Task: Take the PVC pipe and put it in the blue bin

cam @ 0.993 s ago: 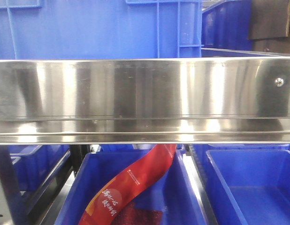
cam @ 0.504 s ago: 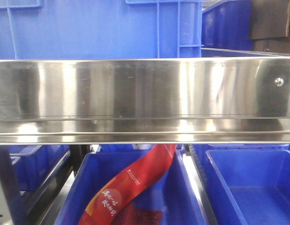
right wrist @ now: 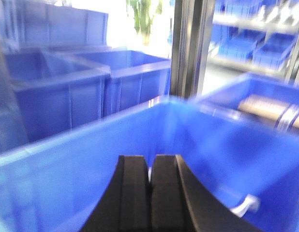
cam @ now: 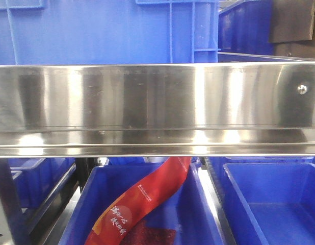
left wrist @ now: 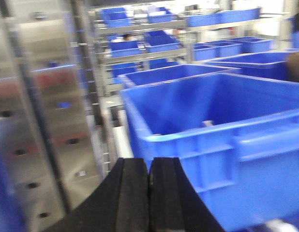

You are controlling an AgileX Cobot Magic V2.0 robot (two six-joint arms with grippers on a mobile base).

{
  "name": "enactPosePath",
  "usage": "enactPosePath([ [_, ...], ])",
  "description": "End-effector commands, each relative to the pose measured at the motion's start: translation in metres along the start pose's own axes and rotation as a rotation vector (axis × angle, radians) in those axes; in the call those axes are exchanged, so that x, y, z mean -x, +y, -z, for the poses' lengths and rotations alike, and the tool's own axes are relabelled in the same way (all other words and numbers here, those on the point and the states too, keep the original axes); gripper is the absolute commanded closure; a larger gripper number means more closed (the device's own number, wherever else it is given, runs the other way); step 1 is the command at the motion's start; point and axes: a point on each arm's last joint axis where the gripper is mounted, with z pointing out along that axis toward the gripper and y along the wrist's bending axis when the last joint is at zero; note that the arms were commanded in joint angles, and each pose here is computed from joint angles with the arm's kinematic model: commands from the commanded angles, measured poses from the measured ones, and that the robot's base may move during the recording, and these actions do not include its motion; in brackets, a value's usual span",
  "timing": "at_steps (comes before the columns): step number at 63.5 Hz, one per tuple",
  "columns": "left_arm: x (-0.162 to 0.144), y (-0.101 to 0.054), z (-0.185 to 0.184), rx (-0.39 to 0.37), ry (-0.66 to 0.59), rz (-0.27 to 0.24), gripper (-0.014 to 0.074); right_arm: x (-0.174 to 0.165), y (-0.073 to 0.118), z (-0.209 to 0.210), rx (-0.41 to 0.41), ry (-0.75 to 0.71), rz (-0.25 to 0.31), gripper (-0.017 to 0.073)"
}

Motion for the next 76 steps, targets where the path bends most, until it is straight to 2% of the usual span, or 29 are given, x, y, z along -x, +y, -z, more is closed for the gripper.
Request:
enactPosePath([
  [1, 0.002, 0.002, 0.002, 0.037, -0.022, 0.007, 0.0704, 0.014, 0.002, 0.018, 0.005, -0.023, 0.024, 0.0721],
  [10, 0.001, 0.006, 0.002, 0.086, -0.016, 0.006, 0.0704, 0.022, 0.004, 0.042, 0.015, 0.009, 0.068, 0.0721],
  [15, 0.002, 0.005, 0.002, 0.078, -0.017, 0.041, 0.0704, 0.026, 0.006, 0.055, 0.018, 0.004, 0.076, 0.0721],
  [20, 0.001, 0.004, 0.002, 0.067, -0.017, 0.066, 0.0704, 0.027, 0.005, 0.067, 0.012, -0.007, 0.073, 0.0721],
  [43, 0.002, 0.003, 0.006, 0.063, -0.033, 0.079, 0.0704, 0.009, 0.007, 0.116, -0.003, -0.054, 0.075, 0.0721],
  [52, 0.004, 0.004, 0.012, 0.065, -0.054, 0.08, 0.0704, 0.001, 0.009, 0.142, -0.011, -0.097, 0.056, 0.0721],
  [65, -0.001, 0.003, 0.012, 0.066, -0.032, 0.081, 0.0704, -0.026, -0.002, 0.174, -0.091, -0.07, 0.044, 0.0721],
  [76, -0.019, 0.001, 0.005, 0.058, 0.033, 0.089, 0.0704, -0.05, -0.009, 0.203, -0.184, -0.059, 0.036, 0.0721],
])
